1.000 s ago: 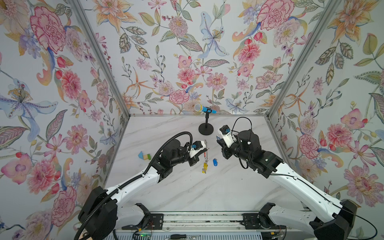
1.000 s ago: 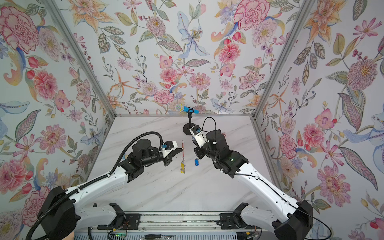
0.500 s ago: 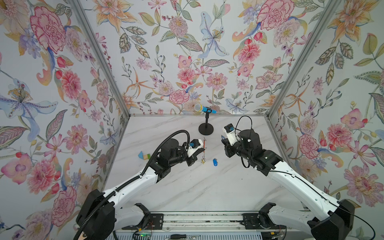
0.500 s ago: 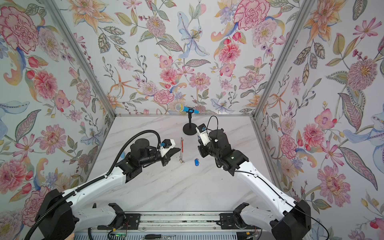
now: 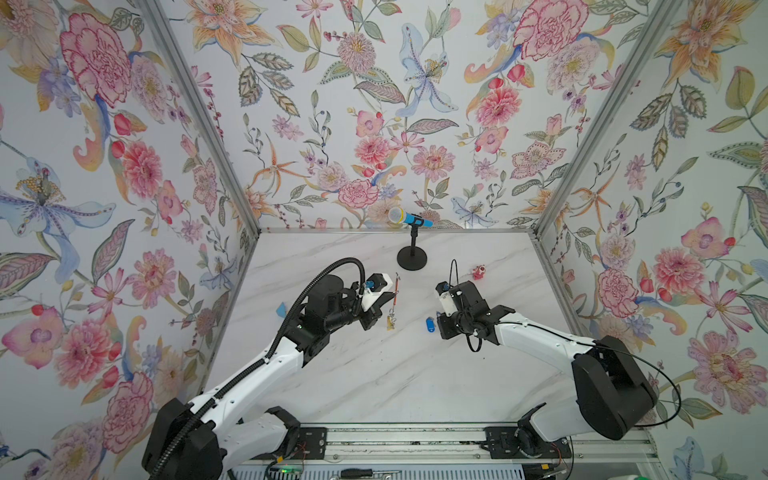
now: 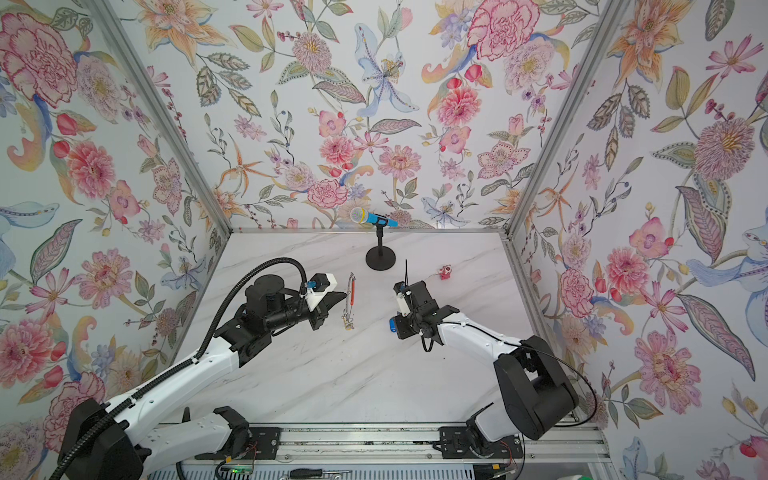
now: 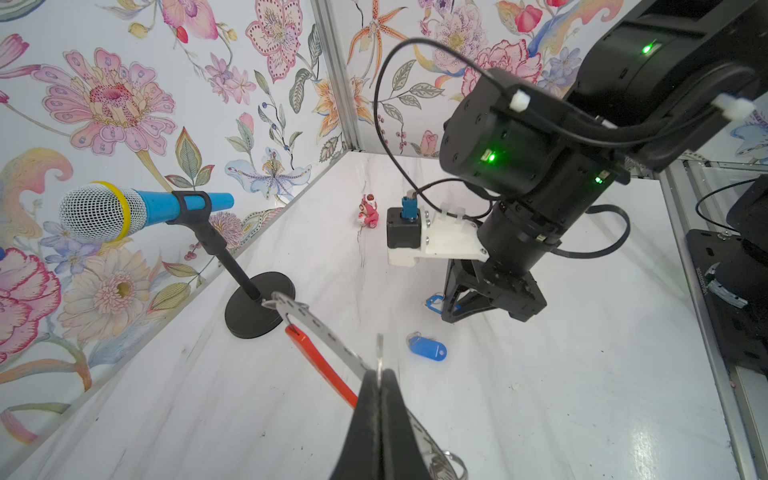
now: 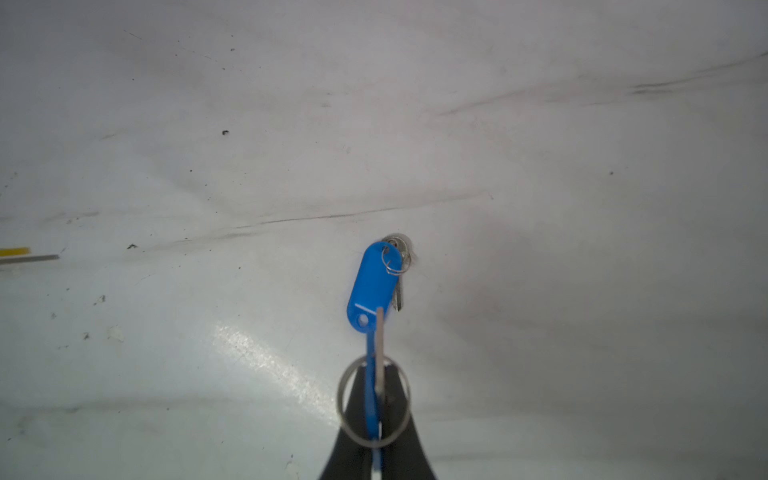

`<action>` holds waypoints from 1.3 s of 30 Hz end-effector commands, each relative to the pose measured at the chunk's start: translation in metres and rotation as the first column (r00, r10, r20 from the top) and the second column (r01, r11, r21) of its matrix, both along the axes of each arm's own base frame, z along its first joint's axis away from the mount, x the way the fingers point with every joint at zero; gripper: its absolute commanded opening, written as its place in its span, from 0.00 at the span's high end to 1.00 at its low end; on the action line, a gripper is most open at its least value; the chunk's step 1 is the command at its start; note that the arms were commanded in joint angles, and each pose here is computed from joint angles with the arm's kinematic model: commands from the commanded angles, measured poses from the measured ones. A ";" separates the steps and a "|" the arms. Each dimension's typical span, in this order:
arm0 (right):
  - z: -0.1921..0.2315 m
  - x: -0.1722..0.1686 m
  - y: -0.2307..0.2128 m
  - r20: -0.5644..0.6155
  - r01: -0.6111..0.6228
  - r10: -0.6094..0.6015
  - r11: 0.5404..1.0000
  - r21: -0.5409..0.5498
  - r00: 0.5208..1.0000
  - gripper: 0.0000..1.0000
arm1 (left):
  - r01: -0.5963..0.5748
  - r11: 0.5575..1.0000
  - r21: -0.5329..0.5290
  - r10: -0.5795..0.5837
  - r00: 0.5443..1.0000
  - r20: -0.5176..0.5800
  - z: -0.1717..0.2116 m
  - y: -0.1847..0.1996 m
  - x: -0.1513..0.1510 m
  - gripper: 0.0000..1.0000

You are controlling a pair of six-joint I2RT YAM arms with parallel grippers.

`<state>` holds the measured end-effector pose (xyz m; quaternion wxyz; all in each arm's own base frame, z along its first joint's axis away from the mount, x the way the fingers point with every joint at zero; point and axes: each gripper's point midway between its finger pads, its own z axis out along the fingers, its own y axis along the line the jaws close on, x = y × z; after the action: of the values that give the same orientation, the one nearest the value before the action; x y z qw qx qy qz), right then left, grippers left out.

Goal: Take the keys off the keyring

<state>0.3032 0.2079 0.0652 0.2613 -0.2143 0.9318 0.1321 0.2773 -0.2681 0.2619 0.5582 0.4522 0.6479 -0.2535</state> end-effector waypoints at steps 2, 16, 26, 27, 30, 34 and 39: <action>-0.016 0.007 0.002 -0.033 0.035 -0.034 0.999 0.015 0.999 0.99 | -0.014 0.999 -0.029 0.014 1.000 0.018 0.012 0.005 0.000 1.00; -0.016 0.015 -0.009 -0.027 0.061 -0.061 0.998 -0.018 0.998 0.69 | -0.114 0.992 -0.052 0.110 0.991 -0.073 -0.012 0.022 0.013 1.00; 0.054 0.007 -0.004 0.085 -0.015 0.006 0.995 0.101 0.996 0.44 | -0.255 0.967 0.001 0.246 0.929 -0.275 -0.078 0.037 0.034 1.00; 0.059 0.005 -0.003 0.094 -0.023 0.012 0.993 0.116 0.996 0.42 | -0.265 0.964 0.010 0.256 0.920 -0.297 -0.085 0.039 0.036 1.00; 0.072 0.002 0.001 0.111 -0.052 0.035 0.987 0.153 0.993 0.37 | -0.288 0.957 0.036 0.283 0.900 -0.331 -0.100 0.043 0.041 1.00; 0.083 0.004 0.002 0.130 -0.061 0.038 0.982 0.177 0.991 0.35 | -0.322 0.945 0.053 0.319 0.875 -0.365 -0.114 0.050 0.046 0.99; 0.089 0.007 -0.001 0.143 -0.059 0.031 0.980 0.190 0.989 0.32 | -0.418 0.906 0.066 0.410 0.827 -0.385 -0.121 0.073 0.058 0.91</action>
<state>0.3094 0.2059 0.1407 0.3342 -0.2122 0.8954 0.2036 0.3252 -0.2071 0.1387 0.4492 0.2690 0.8204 -0.2298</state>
